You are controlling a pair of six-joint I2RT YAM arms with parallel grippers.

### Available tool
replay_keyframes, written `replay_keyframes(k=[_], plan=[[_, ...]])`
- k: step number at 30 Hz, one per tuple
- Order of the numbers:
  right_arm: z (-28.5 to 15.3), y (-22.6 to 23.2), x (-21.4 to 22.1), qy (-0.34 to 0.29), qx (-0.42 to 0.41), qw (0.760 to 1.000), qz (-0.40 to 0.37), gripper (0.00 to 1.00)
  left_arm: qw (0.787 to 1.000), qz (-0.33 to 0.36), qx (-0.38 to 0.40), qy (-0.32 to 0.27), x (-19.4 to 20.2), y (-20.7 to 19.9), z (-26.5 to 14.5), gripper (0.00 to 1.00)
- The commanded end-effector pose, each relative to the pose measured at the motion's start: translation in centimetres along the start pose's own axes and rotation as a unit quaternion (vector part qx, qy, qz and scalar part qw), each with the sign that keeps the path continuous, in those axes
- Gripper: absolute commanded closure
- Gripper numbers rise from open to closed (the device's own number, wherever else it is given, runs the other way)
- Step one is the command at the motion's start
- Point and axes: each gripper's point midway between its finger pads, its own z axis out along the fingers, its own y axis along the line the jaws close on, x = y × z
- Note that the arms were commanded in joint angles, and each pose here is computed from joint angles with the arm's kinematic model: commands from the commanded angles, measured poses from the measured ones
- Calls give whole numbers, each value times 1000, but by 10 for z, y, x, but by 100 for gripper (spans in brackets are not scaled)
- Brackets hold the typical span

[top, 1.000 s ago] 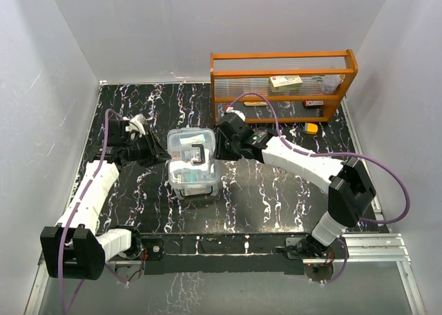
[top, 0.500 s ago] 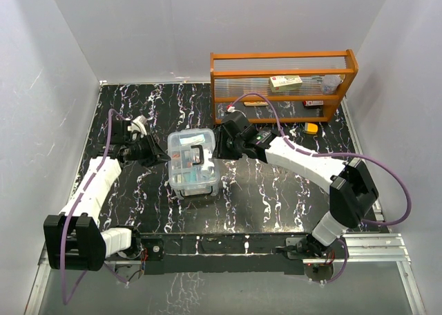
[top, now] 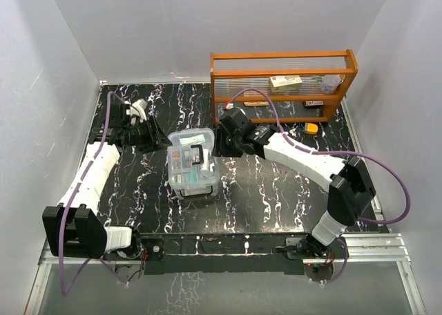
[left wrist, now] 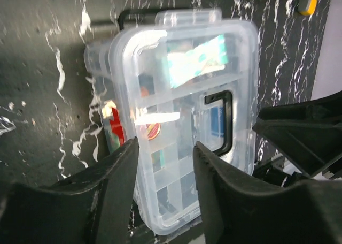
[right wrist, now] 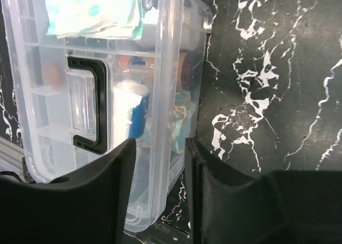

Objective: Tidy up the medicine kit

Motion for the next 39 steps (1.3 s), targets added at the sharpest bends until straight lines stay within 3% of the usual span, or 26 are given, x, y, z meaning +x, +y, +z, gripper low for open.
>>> replay_keyframes(k=[1, 8, 16, 26, 33, 39], plan=[[-28, 12, -32, -46, 7, 999, -16, 56, 999, 38, -16, -19, -18, -9, -20, 49], [-63, 39, -38, -68, -77, 994, -40, 43, 994, 87, 7, -65, -40, -26, -31, 22], [-96, 65, 11, -44, -209, 976, -37, 38, 965, 220, 94, -105, -83, -50, -3, 6], [-92, 63, 91, 11, -268, 957, -109, 32, 955, 238, 178, -12, -89, -46, 61, 1], [-59, 56, 115, 40, -210, 969, -120, 35, 956, 208, 196, 69, -52, -31, 70, 4], [-33, 35, 93, 0, -111, 990, -86, 44, 963, 190, 170, 92, -32, -15, 72, 8]])
